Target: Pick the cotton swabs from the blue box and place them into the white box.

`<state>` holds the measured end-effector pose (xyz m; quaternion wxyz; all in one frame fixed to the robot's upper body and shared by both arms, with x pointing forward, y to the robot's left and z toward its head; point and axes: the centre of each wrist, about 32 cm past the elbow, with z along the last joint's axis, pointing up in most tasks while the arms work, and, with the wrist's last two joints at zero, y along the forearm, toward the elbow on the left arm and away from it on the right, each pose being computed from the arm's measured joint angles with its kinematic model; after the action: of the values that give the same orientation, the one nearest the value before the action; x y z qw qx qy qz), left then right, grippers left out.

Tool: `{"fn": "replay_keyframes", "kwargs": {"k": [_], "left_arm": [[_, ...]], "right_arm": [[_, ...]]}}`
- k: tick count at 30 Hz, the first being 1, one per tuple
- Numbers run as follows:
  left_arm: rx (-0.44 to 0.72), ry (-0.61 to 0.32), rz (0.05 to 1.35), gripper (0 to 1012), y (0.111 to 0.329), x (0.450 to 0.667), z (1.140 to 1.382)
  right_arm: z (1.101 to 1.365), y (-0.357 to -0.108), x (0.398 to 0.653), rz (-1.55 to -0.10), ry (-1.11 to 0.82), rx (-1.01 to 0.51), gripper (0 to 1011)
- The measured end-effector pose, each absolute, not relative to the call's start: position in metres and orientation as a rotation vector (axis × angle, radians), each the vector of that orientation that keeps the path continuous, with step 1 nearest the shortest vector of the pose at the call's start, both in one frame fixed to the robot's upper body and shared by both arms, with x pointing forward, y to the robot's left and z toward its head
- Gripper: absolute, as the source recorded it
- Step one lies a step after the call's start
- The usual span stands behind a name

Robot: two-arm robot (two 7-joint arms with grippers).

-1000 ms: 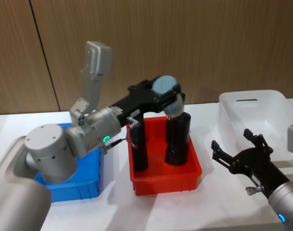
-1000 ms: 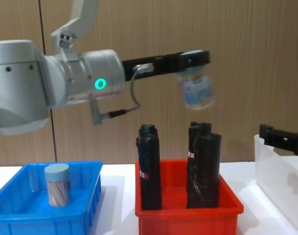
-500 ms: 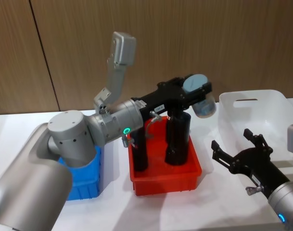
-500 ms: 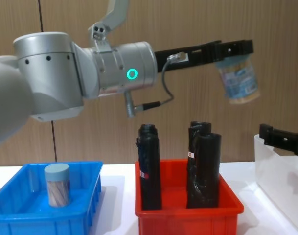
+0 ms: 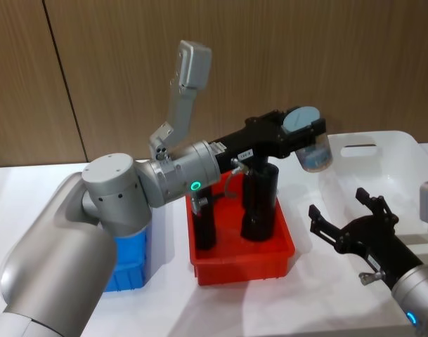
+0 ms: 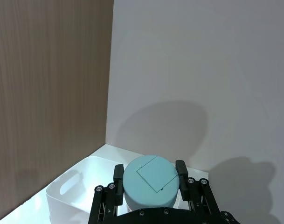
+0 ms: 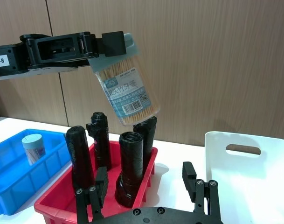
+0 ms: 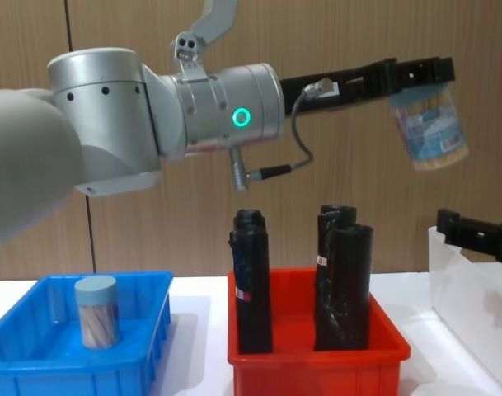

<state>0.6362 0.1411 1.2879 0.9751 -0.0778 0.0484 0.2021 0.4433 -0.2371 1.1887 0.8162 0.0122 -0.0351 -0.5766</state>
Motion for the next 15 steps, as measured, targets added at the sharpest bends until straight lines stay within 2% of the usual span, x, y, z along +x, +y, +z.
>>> {"fn": "replay_keyframes", "kwargs": {"k": [15], "left_arm": [[-0.158,0.103,0.387,670,0.1376,0.6385,1.2891]], "right_arm": [[1.1898,-0.2367,0.4438,-1.232,-0.092,0.012,1002]]}}
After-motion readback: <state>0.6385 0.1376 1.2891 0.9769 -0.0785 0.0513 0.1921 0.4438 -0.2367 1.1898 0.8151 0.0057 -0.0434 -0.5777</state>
